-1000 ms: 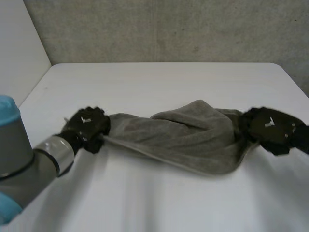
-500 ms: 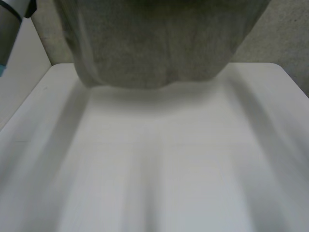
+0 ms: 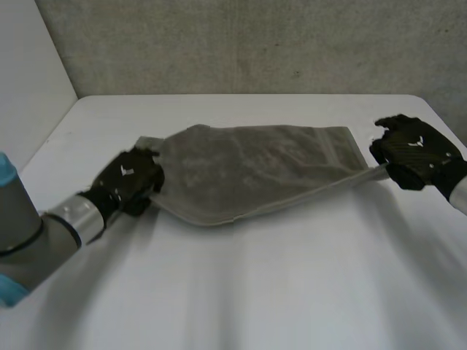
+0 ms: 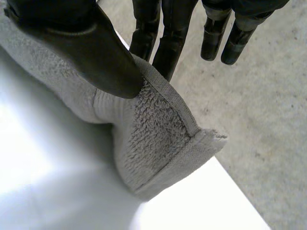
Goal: Fold the towel.
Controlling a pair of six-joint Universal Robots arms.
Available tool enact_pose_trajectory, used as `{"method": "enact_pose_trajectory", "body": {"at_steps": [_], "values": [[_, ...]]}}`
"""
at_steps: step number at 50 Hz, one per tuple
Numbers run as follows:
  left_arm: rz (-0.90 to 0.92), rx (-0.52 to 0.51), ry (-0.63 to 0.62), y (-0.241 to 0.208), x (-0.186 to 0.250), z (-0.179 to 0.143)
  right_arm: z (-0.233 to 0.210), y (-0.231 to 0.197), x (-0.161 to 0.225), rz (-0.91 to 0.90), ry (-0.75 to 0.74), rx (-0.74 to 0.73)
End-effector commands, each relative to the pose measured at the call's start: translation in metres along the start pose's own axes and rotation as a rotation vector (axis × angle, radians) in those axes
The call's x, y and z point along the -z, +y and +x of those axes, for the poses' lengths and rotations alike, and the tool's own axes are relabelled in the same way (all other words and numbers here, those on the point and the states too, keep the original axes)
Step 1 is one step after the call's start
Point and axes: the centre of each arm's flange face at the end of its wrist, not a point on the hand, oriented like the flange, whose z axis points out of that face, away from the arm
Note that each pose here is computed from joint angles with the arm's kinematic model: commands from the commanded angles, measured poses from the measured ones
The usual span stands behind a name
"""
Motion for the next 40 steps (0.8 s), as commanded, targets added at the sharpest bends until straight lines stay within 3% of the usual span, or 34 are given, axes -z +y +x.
{"method": "enact_pose_trajectory", "body": {"at_steps": [1,9,19,24,26,31,40], "values": [[-0.065,0.024,0.025,-0.002,0.026,0.016,0.027,-0.006,0.034,-0.020,0.039,-0.035],[-0.081,0.038,0.038,-0.027,0.064,0.031,0.059,-0.019,0.077,0.006,0.038,-0.104],[-0.022,0.048,0.083,-0.063,0.073,0.030,0.065,-0.032,0.081,0.055,0.007,-0.080],[-0.026,0.059,0.092,-0.061,0.051,0.019,0.059,-0.024,0.043,0.059,-0.049,-0.060],[-0.043,0.066,0.098,-0.056,0.039,0.014,0.050,-0.021,0.006,0.025,-0.070,-0.052],[-0.072,0.073,0.125,-0.043,-0.013,-0.002,0.043,-0.012,-0.029,-0.031,-0.070,-0.033],[-0.072,0.061,0.094,-0.031,-0.063,-0.024,0.037,0.007,-0.069,-0.069,-0.062,0.026]]}}
